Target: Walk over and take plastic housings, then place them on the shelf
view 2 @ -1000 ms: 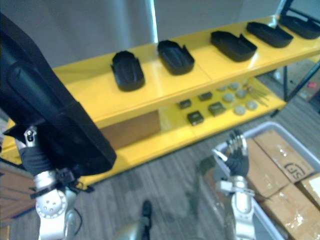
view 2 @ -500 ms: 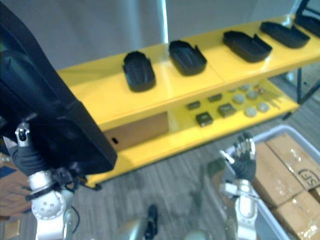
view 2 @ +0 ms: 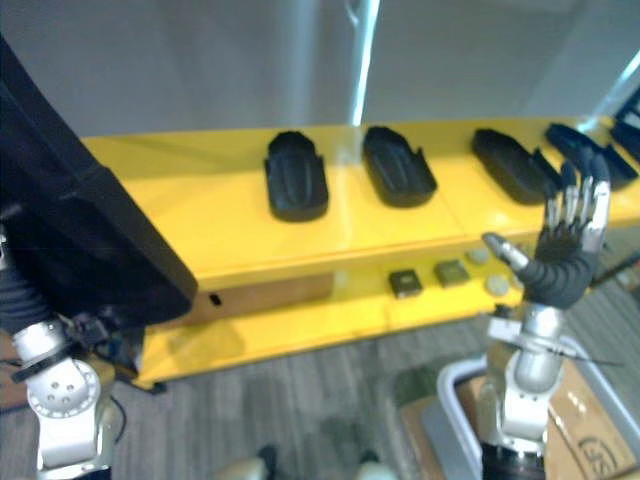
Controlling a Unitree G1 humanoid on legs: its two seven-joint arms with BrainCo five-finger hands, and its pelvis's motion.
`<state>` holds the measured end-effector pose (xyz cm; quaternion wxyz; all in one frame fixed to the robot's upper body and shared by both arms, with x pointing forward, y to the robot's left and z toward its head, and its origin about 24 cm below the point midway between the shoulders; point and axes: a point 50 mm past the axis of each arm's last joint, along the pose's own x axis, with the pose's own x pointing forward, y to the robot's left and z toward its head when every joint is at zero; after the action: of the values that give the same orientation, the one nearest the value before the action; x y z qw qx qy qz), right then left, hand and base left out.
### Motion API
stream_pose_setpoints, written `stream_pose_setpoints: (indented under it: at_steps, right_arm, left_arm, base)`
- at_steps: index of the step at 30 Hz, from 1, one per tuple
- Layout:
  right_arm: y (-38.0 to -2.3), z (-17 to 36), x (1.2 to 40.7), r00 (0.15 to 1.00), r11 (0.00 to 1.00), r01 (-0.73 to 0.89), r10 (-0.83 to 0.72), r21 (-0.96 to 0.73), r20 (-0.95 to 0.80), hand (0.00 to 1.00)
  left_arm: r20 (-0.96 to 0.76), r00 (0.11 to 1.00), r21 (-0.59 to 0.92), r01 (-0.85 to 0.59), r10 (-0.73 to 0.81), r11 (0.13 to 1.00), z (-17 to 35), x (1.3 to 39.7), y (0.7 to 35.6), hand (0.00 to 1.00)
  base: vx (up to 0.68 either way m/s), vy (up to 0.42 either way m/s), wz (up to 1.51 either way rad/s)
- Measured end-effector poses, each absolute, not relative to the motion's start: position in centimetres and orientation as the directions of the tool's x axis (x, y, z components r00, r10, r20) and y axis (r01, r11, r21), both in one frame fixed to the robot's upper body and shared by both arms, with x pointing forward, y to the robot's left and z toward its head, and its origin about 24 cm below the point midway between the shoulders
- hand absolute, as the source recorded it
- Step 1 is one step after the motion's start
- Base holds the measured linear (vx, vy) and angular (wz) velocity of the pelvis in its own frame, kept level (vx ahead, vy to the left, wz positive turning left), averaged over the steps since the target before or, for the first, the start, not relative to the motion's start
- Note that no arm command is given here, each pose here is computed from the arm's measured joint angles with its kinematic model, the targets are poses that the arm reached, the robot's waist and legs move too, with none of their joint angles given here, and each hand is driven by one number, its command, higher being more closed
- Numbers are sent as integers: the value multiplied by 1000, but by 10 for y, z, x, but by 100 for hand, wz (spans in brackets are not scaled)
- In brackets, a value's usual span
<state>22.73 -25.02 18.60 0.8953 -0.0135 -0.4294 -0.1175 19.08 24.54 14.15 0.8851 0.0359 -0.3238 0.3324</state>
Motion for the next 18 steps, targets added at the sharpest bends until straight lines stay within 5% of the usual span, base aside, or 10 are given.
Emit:
stream_pose_setpoints:
  at_steps: [10, 18]
  right_arm:
    - [-267, 135, 214, 704, 893, 387, -446, 229, 553, 0]
    - [-277, 36, 169, 724, 736, 661, -677, 147, 134, 0]
  left_arm:
    - [532, 691, 141, -642, 489, 754, 134, 202, 256, 100]
    - [339, 770, 524, -632, 541, 571, 126, 241, 340, 100]
  base:
    - [102, -28, 41]
    - [-11, 36, -39]
